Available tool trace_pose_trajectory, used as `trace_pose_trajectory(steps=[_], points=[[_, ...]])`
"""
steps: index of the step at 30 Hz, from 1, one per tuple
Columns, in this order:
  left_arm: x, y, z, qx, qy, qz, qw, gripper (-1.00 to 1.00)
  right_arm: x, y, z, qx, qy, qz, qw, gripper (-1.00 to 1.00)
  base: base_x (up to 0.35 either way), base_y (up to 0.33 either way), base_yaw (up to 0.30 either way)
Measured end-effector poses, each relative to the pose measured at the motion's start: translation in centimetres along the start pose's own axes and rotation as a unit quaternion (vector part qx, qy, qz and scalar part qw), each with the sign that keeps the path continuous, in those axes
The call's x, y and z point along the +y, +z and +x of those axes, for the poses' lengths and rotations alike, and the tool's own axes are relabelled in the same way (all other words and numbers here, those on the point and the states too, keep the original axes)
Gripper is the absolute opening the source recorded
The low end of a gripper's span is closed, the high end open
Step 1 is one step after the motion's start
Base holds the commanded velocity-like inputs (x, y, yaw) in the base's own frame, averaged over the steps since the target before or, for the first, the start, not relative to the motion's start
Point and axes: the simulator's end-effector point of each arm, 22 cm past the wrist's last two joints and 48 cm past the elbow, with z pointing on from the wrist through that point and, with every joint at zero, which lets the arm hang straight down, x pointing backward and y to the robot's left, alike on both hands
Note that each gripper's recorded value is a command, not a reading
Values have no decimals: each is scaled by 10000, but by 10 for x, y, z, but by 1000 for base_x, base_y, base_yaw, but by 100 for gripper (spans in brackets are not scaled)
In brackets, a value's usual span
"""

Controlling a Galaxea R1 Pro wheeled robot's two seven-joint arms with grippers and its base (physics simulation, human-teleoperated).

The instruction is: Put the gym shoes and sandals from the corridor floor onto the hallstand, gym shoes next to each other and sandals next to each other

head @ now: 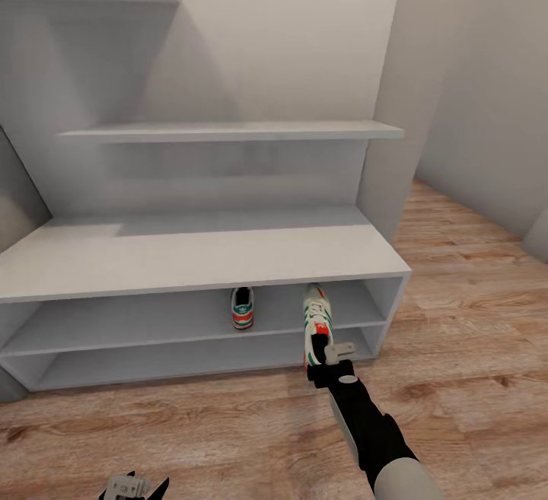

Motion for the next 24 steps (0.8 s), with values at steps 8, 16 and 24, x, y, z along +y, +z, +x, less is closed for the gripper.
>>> trace_pose_trajectory(steps=[8, 16, 24], points=[[1, 0, 3, 38, -19, -10, 10000, 100, 0, 2, 3, 32, 3, 2, 10000, -100, 0, 0, 109], [1, 0, 7, 88, -37, -8, 10000, 100, 1, 5, 8, 84, -1, -7, 10000, -100, 0, 0, 159], [-1, 1, 12, 142, -63, 2, 9999, 100, 2, 7, 14, 133, -2, -14, 9999, -100, 1, 0, 162]])
